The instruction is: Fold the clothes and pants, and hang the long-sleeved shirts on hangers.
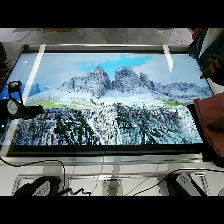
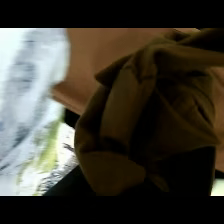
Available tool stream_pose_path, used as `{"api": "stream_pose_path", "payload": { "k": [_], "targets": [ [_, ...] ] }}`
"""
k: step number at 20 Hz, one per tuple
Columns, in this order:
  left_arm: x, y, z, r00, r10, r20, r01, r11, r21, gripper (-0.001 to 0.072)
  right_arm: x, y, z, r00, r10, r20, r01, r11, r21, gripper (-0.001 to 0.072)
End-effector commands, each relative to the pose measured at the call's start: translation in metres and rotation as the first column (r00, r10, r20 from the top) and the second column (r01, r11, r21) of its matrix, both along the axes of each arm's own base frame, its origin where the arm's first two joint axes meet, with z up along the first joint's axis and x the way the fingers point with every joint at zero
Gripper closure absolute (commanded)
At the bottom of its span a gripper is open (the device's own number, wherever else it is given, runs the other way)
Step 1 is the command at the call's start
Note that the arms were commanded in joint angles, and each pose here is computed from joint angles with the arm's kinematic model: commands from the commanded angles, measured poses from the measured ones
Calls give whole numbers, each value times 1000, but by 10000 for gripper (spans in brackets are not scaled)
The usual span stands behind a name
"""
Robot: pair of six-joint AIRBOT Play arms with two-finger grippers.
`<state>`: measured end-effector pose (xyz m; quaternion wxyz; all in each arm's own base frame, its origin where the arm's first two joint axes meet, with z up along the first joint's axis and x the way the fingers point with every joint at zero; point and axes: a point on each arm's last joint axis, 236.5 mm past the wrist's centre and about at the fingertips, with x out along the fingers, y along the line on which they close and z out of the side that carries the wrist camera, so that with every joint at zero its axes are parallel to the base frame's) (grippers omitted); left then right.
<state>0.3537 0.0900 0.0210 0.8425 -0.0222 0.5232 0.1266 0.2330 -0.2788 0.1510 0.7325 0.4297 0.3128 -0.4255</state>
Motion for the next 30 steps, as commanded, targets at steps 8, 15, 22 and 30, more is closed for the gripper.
{"api": "stream_pose_path", "payload": {
  "k": [8,15,22,30],
  "targets": [
    [-2,0,-1,1000,7,-7,-8,1000,-3,693,-60,1,-25,948,-293,-128,309,941,136,23],
    [-1,-1,-1,1000,5,-5,-5,1000,-6,692,7,7,1,989,143,25,-143,989,-26,368],
    [25,-96,29,900,-432,50,431,902,43,692,123,174,18,681,725,107,-718,689,-102,699],
    [34,-146,97,816,-542,203,530,840,114,692,132,301,-3,267,935,-235,-955,224,-193,698]
  ]
}}
